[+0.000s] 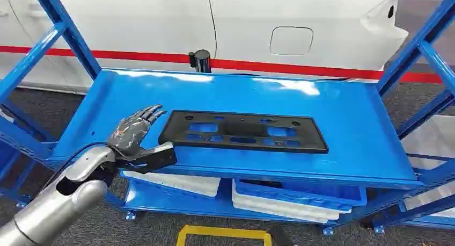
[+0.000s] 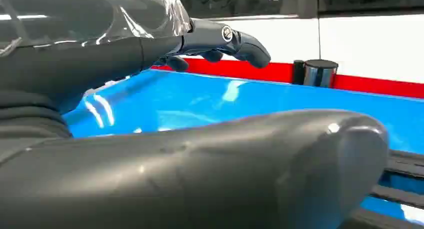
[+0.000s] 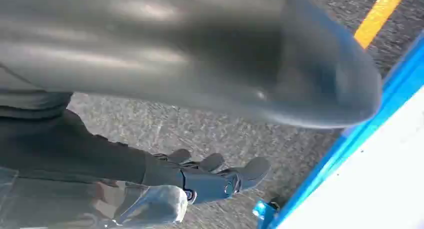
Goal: Take the parts from the cabinet and place them on the table.
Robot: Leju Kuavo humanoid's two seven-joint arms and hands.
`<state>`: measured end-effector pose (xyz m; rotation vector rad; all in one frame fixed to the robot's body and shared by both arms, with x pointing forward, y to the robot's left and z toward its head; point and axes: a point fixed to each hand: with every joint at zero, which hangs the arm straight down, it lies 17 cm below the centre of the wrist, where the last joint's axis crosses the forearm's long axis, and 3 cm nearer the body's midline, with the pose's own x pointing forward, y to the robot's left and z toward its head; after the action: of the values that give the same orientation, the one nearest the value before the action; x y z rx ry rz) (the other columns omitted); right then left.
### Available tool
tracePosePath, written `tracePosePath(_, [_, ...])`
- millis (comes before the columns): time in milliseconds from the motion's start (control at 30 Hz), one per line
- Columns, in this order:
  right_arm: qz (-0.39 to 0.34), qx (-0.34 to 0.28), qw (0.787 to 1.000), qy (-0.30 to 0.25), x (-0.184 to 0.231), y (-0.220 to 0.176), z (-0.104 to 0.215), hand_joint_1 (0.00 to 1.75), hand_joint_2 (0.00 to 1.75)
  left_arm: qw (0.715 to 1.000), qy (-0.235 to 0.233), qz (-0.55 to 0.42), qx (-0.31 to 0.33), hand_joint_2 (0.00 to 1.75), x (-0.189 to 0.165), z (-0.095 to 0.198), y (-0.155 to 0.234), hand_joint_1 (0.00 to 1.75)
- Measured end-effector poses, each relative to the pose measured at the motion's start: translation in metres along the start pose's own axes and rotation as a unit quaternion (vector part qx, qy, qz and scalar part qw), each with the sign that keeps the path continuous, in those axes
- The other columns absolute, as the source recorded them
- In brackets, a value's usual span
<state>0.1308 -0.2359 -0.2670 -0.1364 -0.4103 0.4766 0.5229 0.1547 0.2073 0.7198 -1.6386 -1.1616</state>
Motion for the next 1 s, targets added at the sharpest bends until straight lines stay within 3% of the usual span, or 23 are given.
tracePosePath(333, [0.0, 0.005, 1.0, 0.003, -0.004, 0.002, 0.001, 0.0, 0.0, 1.0, -0.002, 0.0, -0.006, 0.0, 0.003, 0.001, -0.005, 0.0])
tracePosePath(500, [-0.004, 0.006, 1.0, 0.004, -0.005, 0.004, 0.001, 0.0, 0.0, 0.999, 0.005, -0.011, -0.04, 0.0, 0.002, 0.006, -0.024, 0.0])
tracePosePath(533, [-0.004, 0.006, 1.0, 0.004, -0.005, 0.004, 0.001, 0.0, 0.0, 0.999, 0.004, -0.016, -0.044, 1.75, 0.002, 0.005, -0.025, 0.0])
tracePosePath(1000, [-0.006, 0.008, 1.0, 0.003, -0.002, 0.007, 0.002, 0.0, 0.0, 0.99, -0.034, -0.098, -0.099, 1.75, 0.046, 0.005, -0.072, 0.0])
